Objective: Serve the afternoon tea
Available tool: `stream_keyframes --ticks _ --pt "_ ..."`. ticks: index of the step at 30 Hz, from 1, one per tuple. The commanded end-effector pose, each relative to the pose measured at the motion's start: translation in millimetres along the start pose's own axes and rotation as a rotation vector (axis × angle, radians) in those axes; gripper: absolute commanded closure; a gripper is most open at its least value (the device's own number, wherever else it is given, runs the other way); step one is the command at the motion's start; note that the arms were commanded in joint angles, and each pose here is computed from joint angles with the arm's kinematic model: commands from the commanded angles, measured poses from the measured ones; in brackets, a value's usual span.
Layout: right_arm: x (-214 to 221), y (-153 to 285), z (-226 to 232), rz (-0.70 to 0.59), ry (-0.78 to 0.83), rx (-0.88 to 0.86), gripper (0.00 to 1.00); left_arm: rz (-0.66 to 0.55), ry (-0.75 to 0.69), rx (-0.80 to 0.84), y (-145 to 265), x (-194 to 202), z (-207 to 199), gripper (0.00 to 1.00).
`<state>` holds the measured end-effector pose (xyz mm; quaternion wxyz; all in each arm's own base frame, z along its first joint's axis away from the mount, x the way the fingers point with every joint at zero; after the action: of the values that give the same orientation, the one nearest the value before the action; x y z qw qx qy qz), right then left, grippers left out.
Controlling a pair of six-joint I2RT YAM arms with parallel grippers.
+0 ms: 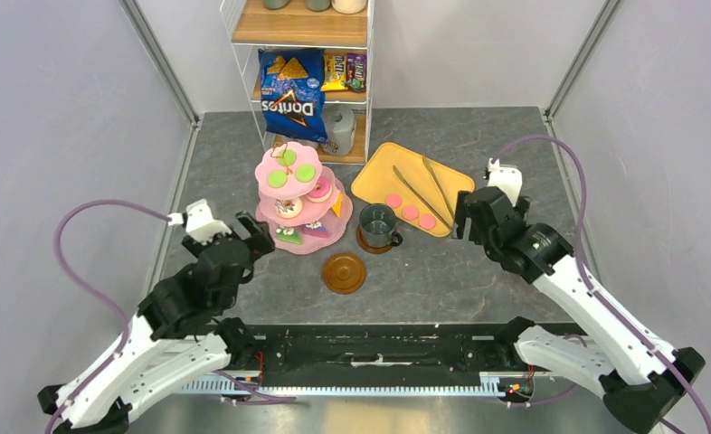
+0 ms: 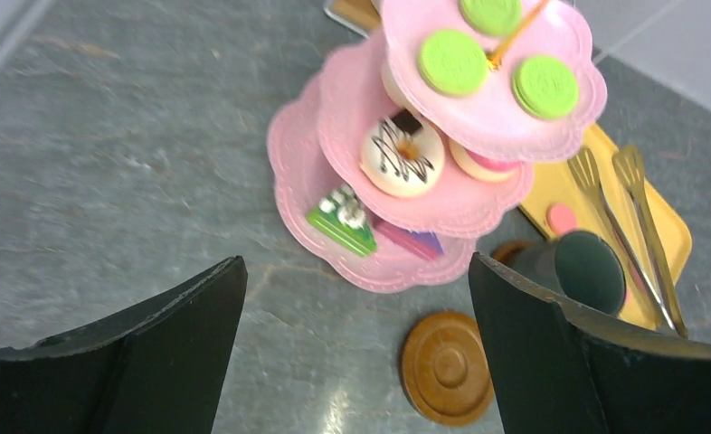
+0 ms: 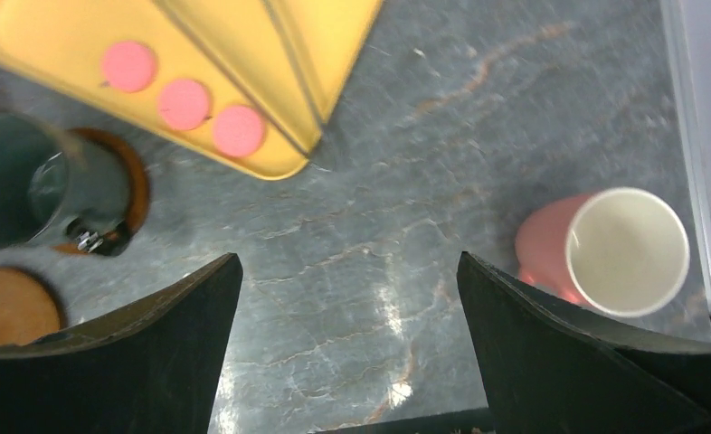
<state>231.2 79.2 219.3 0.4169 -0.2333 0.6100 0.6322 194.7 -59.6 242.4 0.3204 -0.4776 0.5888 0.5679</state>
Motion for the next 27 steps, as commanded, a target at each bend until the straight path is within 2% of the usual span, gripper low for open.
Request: stream_keyframes --ticks 1,6,12,14,17,18,27 --pt "-6 -6 -33 0.044 -0.175 0.177 0.03 -0.106 -0.114 -0.140 3 -7 43 0.00" --pt "-8 -14 -81 0.045 -0.303 0.357 0.06 -0.141 -0.084 -0.143 4 3 56 0.01" --pt "-14 -33 -111 0.048 -0.405 0.490 0.15 -0.175 -0.060 -0.122 9 -6 58 0.01" --pt "-14 -42 -117 0.059 -0.444 0.506 0.22 -0.181 -0.051 -0.122 10 -7 60 0.01" --pt "-8 -58 -130 0.093 -0.514 0.539 0.44 -0.180 -0.037 -0.090 10 -6 56 0.02" --pt "-6 -62 -136 0.106 -0.534 0.551 0.48 -0.180 -0.035 -0.083 10 -6 54 0.02" --pt "26 -95 -158 0.215 -0.631 0.600 0.50 -0.174 -0.039 -0.081 10 -6 53 0.02"
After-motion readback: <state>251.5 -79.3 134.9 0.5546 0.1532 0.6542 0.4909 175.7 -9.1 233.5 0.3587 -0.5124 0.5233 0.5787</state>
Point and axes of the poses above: each gripper's point midway between its finger pads, its own y axis back along the fingers, its own z axis along the line the jaws close on, x = y × z, the point moved 1 cm from there along y, back along the fingers, and after that the axes turned 12 degrees about -y, right-handed, at the moved point
